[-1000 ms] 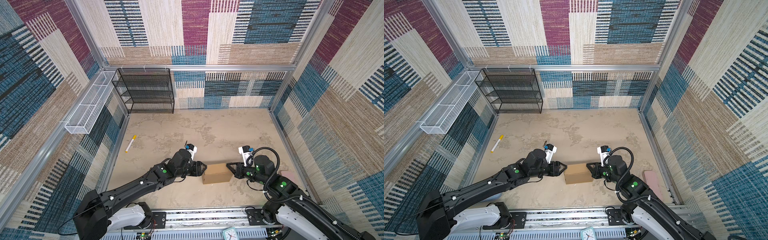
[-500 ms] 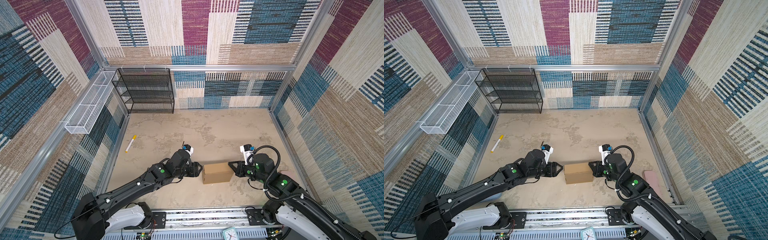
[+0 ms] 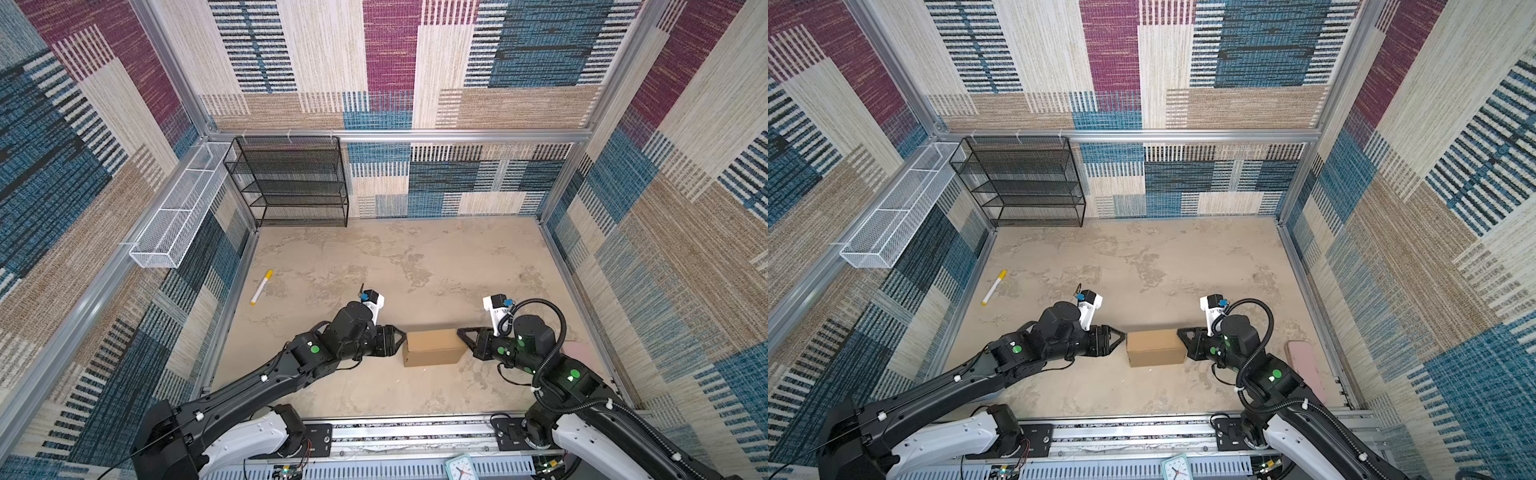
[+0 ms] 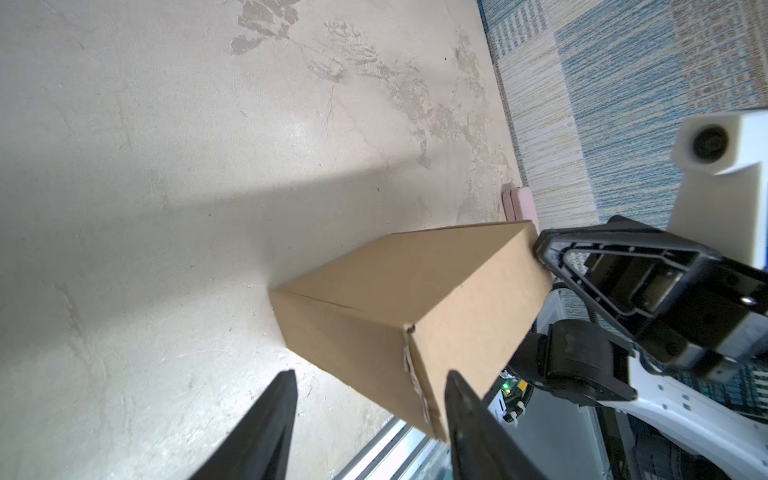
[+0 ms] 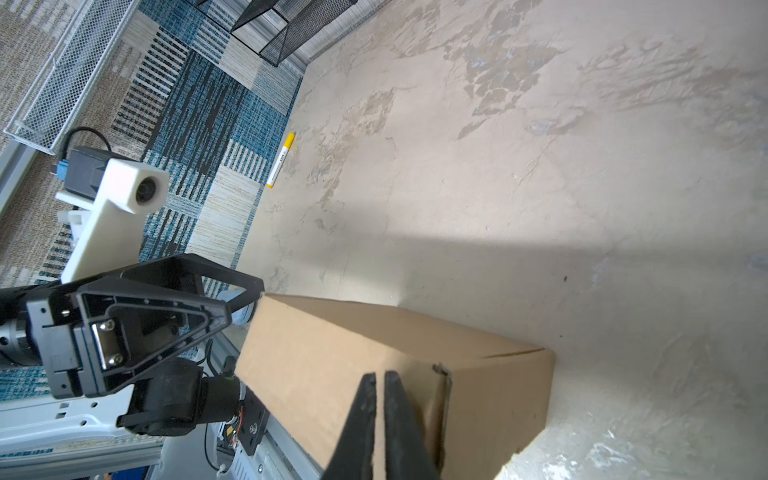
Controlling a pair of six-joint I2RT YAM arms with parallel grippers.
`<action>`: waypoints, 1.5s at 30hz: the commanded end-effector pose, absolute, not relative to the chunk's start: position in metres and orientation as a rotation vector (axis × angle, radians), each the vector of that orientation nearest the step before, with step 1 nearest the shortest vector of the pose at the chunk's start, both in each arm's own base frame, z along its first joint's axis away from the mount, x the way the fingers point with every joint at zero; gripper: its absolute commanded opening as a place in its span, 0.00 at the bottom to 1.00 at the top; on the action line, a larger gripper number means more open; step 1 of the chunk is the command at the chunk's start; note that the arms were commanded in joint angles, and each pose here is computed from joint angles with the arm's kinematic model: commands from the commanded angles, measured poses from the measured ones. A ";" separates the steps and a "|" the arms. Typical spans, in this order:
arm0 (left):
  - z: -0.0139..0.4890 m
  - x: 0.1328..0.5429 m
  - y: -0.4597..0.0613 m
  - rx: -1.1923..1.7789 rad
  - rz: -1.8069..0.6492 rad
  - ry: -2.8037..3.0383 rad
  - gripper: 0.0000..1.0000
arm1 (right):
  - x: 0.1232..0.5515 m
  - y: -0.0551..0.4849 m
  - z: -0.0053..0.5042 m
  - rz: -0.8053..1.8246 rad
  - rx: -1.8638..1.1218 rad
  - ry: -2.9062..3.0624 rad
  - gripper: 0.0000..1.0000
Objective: Assemble paper box
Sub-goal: Fold and tuck the lid into the gap, then turn over the paper box at the center of the table.
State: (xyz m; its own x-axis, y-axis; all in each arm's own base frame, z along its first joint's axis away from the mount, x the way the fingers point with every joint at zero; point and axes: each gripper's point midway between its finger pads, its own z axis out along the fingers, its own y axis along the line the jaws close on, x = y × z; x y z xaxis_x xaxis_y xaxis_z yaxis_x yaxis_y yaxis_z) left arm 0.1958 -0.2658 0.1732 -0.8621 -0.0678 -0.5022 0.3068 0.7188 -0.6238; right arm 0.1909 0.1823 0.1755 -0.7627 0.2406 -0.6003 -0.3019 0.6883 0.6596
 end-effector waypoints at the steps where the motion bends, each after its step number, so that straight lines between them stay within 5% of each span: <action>1: 0.179 0.190 -0.271 0.163 -1.077 2.404 0.60 | 0.178 0.176 0.153 1.006 -0.023 2.307 0.11; 37: 0.093 0.142 -0.246 0.141 -0.935 2.560 0.59 | 0.129 0.178 0.078 0.904 0.020 2.539 0.07; 45: 0.115 0.159 -0.237 0.149 -0.845 2.455 0.62 | 0.147 0.192 0.102 0.936 0.001 2.441 0.20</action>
State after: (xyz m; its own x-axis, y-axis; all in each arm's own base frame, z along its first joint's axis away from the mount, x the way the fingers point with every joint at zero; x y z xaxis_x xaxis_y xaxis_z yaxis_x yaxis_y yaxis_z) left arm 0.1457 -0.2406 0.1010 -0.8945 -0.0584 -0.4433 0.2378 0.7775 -0.5823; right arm 0.1345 0.1841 0.0867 -0.8932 0.1540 -0.4225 -0.1543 0.7776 0.6095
